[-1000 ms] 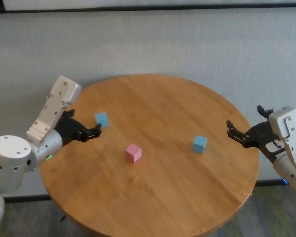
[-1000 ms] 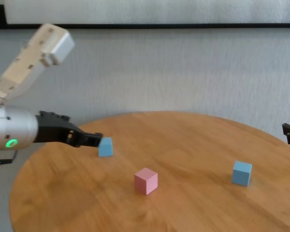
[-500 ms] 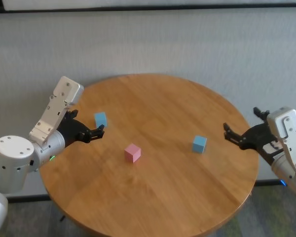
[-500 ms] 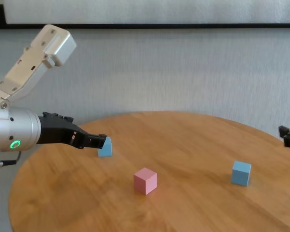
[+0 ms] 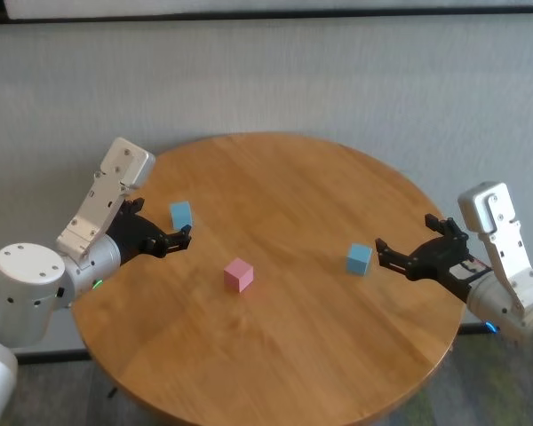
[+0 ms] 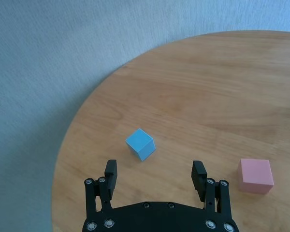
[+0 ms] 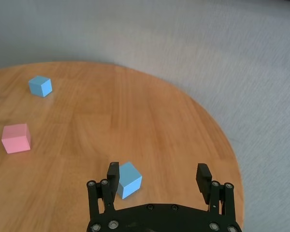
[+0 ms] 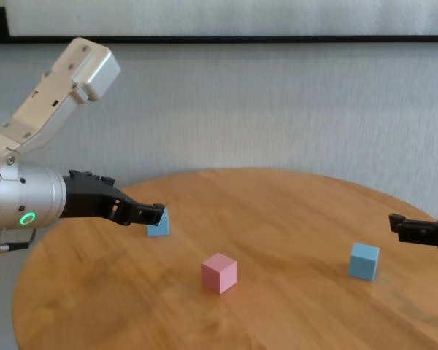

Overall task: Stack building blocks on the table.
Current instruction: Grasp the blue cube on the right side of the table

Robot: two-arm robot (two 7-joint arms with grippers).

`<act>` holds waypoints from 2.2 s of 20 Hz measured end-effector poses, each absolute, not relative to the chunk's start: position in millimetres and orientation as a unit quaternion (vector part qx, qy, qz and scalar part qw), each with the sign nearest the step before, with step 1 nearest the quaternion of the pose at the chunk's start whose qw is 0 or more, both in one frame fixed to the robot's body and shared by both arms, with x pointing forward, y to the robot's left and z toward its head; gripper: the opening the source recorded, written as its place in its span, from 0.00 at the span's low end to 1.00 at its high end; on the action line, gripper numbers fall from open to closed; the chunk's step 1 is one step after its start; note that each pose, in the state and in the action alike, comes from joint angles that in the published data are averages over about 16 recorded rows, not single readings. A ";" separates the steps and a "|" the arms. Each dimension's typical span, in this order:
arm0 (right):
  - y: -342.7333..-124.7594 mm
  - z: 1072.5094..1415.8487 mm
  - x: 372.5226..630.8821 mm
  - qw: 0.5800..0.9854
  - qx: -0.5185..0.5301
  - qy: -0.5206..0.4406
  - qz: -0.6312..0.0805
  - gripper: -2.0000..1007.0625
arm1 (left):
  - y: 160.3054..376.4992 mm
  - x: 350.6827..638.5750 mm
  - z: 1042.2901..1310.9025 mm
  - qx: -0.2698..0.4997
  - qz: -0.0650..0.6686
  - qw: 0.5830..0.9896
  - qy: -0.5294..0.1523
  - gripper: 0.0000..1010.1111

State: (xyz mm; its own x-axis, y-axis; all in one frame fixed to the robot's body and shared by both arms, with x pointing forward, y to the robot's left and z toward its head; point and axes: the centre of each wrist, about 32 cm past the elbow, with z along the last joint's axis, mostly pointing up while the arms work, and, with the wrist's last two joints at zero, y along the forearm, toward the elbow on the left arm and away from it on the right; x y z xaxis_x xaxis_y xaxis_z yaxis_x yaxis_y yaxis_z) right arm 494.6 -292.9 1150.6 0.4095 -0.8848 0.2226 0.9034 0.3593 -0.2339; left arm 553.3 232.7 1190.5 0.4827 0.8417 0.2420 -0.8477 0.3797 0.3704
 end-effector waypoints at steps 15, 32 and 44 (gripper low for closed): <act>-269.3 1144.7 513.2 0.837 -0.194 -0.001 -0.511 1.00 | 231.4 553.6 1190.3 0.228 0.507 0.831 -0.006 0.99; -248.0 1133.3 528.8 0.825 -0.205 0.006 -0.527 1.00 | 230.9 553.8 1190.3 0.228 0.506 0.831 -0.006 0.99; -245.5 1125.5 534.8 0.819 -0.200 0.020 -0.537 1.00 | 230.9 553.8 1190.3 0.228 0.506 0.831 -0.006 0.99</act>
